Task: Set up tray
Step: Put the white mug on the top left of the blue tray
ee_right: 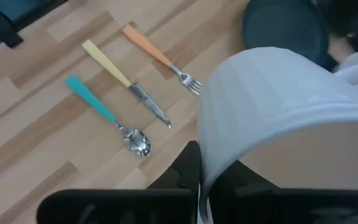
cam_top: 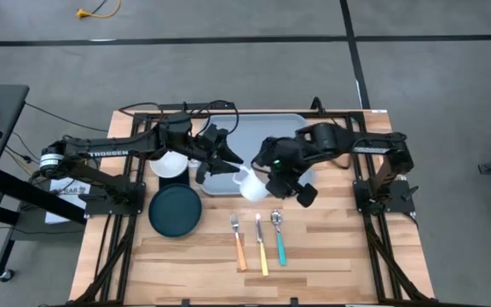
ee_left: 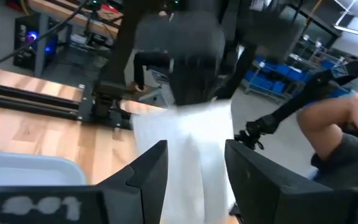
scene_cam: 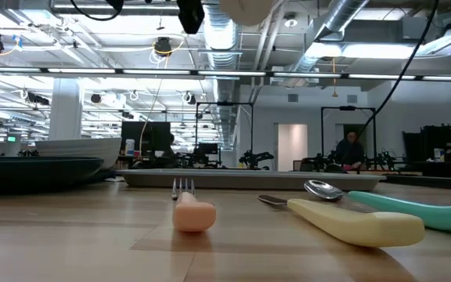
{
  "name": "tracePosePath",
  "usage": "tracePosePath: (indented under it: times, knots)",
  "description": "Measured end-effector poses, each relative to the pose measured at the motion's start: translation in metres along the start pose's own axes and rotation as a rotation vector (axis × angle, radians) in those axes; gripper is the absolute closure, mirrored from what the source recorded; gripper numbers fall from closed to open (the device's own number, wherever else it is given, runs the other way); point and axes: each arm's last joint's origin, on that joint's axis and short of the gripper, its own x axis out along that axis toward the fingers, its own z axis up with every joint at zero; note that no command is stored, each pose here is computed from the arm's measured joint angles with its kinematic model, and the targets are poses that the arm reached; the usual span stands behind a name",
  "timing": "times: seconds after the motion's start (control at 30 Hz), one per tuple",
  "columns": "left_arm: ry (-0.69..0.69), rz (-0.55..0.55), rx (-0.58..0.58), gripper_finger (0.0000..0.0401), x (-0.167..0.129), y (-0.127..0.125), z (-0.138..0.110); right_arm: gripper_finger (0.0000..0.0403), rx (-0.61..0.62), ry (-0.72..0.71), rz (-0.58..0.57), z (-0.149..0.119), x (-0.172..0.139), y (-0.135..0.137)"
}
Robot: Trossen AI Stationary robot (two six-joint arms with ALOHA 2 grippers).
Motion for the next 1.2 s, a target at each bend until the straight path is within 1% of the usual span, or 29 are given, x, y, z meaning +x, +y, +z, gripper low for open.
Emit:
tracePosePath:
  times: [0.1,0.17,0.23,0.3,0.37,0.43,0.5,0.57,0.63,0.77,1.07,1.2]
  knots:
    - [0.019,-0.023,0.019,0.0255,0.003,-0.002,0.007,0.0403,0.009,0.012,0.049,-0.001,0.011,-0.003]
    - [0.080,-0.014,-0.001,0.0255,0.003,0.000,0.007,0.0403,-0.004,0.009,0.048,-0.001,0.014,-0.005]
    - [0.122,-0.006,0.012,0.0255,0.009,0.002,0.011,0.0403,0.001,0.031,0.071,-0.002,0.021,-0.006]
    - [0.209,0.004,-0.014,0.0255,0.011,0.005,0.005,0.0403,-0.006,0.033,0.073,-0.001,0.025,-0.009]
    - [0.246,0.000,0.001,0.0255,0.019,0.010,0.006,0.0403,0.002,0.050,0.092,-0.002,0.025,-0.007]
    - [0.306,-0.005,-0.015,0.0255,0.022,0.013,0.002,0.0403,0.004,0.040,0.080,-0.001,0.022,-0.007]
    - [0.327,-0.007,0.000,0.0255,0.029,0.018,0.000,0.0403,0.014,0.050,0.087,-0.001,0.022,-0.006]
    - [0.371,-0.006,-0.012,0.0255,0.030,0.021,-0.006,0.0403,0.019,0.065,0.087,-0.001,0.023,-0.004]
    - [0.370,-0.013,0.014,0.0255,0.034,0.024,-0.007,0.0403,0.029,0.075,0.096,0.000,0.023,-0.002]
    - [0.357,-0.017,0.055,0.0255,0.034,0.023,-0.006,0.0403,0.022,0.107,0.076,0.003,0.024,0.002]
    - [0.319,-0.025,0.076,0.0255,0.033,0.018,0.005,0.0403,0.018,0.121,0.081,0.004,0.028,0.002]
    - [0.323,-0.012,0.087,0.0255,0.035,0.017,0.004,0.0403,0.018,0.119,0.078,0.004,0.028,0.002]
